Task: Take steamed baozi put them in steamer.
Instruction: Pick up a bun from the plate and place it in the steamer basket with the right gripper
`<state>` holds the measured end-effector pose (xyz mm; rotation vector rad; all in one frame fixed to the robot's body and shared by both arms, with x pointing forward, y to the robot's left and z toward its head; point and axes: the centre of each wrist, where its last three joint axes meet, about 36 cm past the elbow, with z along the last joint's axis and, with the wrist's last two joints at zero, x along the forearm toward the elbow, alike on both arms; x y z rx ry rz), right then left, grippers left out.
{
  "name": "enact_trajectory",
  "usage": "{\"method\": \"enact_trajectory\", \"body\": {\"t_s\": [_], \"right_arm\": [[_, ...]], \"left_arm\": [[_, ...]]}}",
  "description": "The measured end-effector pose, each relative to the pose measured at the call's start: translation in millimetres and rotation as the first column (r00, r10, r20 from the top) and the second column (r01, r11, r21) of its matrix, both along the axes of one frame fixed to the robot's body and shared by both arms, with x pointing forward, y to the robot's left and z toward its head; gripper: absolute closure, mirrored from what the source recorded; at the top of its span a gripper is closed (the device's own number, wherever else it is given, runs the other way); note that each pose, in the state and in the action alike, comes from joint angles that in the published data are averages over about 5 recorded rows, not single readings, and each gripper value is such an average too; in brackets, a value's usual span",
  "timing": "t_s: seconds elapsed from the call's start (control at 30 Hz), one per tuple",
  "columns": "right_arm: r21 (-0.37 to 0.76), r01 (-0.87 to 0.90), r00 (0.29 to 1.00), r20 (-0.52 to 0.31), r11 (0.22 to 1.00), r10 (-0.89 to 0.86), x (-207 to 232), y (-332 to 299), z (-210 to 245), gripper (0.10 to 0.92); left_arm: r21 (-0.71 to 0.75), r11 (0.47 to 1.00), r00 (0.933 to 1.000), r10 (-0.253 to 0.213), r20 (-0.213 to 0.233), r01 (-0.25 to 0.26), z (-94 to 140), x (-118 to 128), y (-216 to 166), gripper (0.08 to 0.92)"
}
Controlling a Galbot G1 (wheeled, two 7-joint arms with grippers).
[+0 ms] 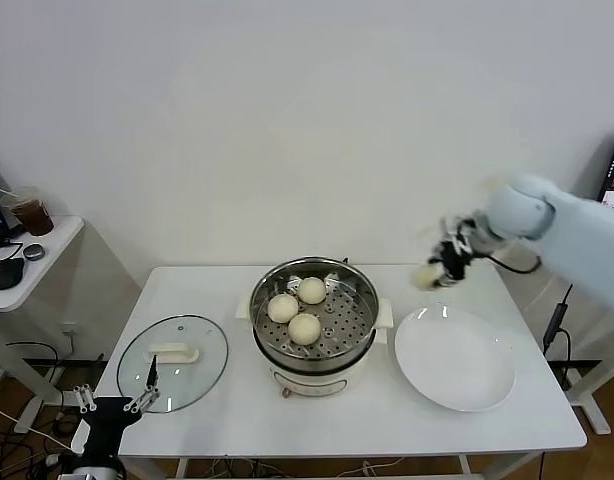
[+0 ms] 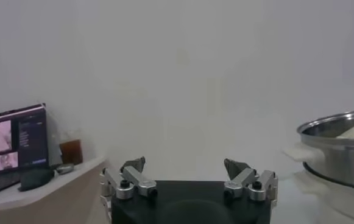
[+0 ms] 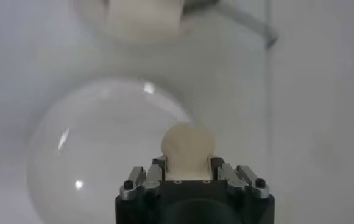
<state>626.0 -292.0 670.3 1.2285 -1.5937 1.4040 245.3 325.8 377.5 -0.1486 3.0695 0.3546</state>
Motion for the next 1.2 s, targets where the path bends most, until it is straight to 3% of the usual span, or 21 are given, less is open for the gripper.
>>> {"method": "enact_trajectory", "body": {"t_s": [0.2,0.5,1.2], "right_arm": [[0.044,-0.022,1.000,-0.016,0.999,0.023,-12,63,16,0.564],[0.031,-0.026,0.999,-0.041,0.999,0.027,-13,126,-2,0.564],[-0.040,0.012,0.997,-0.074,0.999,-0.015,8,179,-79,0.564]], "left_arm": [[-0.001,1.000,1.0000,0.003,-0.002,-0.003,-2,-1,0,0.177],[0.002,1.000,0.9999,0.012,0.008,-0.012,1,-1,3,0.177],[0.009,0.999,0.9993,0.037,0.008,-0.037,-1,-1,13,0.177]]}}
